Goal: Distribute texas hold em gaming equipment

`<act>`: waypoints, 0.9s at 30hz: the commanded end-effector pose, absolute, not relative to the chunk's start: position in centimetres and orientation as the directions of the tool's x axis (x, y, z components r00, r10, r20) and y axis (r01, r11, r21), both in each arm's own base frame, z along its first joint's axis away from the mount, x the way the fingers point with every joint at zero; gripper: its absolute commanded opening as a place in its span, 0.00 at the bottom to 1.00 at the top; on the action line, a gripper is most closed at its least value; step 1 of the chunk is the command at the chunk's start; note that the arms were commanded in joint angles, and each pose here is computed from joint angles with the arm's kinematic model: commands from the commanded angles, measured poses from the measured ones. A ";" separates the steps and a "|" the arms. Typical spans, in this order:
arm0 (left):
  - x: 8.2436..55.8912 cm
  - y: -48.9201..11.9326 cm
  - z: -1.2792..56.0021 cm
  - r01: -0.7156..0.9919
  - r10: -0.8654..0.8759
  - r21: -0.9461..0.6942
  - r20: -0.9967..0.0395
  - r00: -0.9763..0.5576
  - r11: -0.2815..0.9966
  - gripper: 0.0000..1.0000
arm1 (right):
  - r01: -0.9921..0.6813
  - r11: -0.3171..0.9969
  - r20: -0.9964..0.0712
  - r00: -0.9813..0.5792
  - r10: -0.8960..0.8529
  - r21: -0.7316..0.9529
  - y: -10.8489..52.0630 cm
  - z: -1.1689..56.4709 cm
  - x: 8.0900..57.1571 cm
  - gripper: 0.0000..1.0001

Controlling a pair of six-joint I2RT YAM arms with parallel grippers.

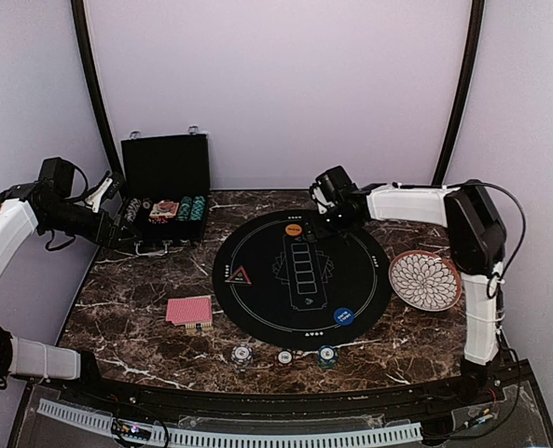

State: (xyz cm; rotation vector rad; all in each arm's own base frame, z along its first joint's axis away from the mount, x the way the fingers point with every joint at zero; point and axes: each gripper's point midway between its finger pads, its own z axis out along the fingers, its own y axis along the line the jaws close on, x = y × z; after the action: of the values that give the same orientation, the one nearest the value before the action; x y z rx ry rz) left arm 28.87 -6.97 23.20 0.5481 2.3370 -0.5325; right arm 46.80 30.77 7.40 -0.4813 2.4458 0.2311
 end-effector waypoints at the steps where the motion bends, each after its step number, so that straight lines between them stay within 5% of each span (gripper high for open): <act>1: 28.2 -7.1 24.5 0.535 0.263 -0.194 -0.705 -0.658 0.822 0.99 | -0.452 0.891 -0.694 -0.652 -0.306 0.032 32.1 14.7 40.2 0.82; 12: 27.9 -7.2 24.0 0.549 0.291 -0.179 -0.693 -0.660 0.817 0.99 | -0.604 0.782 -0.539 -0.714 -0.447 0.153 30.9 11.7 18.3 0.89; 27: 27.6 -7.3 25.1 0.548 0.282 -0.181 -0.703 -0.653 0.817 0.99 | -0.686 0.706 -0.380 -0.709 -0.594 0.176 30.2 6.1 11.8 0.90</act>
State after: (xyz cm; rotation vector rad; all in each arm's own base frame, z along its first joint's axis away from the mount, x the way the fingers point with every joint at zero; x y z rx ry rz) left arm 28.44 -7.05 23.84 0.5896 2.3276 -0.4987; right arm 12.82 30.09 7.55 -0.9941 2.5839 0.4149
